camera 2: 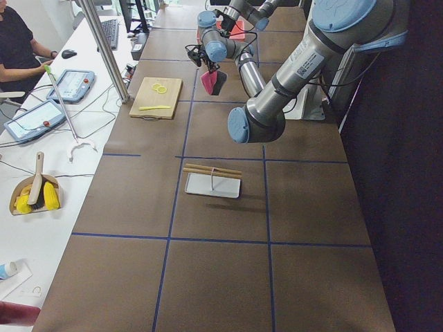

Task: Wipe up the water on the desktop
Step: 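Lift the cloth with the left gripper toward the table center while the right gripper approaches, then grasp the cloth's pink corner with the right gripper from the left gripper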

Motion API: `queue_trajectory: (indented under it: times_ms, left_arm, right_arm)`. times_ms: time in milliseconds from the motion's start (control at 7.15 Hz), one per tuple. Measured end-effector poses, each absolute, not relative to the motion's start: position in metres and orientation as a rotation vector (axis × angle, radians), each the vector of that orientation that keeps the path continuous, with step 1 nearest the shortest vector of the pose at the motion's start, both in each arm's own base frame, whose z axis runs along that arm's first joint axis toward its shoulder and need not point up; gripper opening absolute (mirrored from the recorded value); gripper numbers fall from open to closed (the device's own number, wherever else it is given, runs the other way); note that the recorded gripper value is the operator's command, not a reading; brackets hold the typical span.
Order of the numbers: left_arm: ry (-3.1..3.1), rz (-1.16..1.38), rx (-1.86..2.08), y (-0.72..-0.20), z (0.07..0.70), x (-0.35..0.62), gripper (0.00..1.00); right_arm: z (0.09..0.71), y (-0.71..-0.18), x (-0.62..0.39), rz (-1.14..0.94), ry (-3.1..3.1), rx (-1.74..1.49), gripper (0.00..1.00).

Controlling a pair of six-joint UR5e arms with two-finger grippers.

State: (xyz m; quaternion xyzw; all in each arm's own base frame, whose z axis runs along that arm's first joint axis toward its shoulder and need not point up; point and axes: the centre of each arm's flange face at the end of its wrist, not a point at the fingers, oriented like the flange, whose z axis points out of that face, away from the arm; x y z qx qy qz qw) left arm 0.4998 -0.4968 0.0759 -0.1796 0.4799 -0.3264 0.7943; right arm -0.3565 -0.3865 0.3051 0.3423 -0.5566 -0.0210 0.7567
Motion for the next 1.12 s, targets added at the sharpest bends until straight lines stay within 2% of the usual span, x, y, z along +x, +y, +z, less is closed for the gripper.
queue_trajectory:
  times_ms: [419,1118]
  left_arm:
    - [1.023,-0.743,-0.412,-0.502,0.062,0.51,0.02]
    - [1.033,-0.726,-0.443,-0.48,0.045,0.526,0.02]
  right_arm:
    - [0.287,-0.342,-0.412,-0.092,-1.132,0.926,0.99]
    - [0.255,-0.318,-0.459,-0.201,-0.971,1.026,0.99]
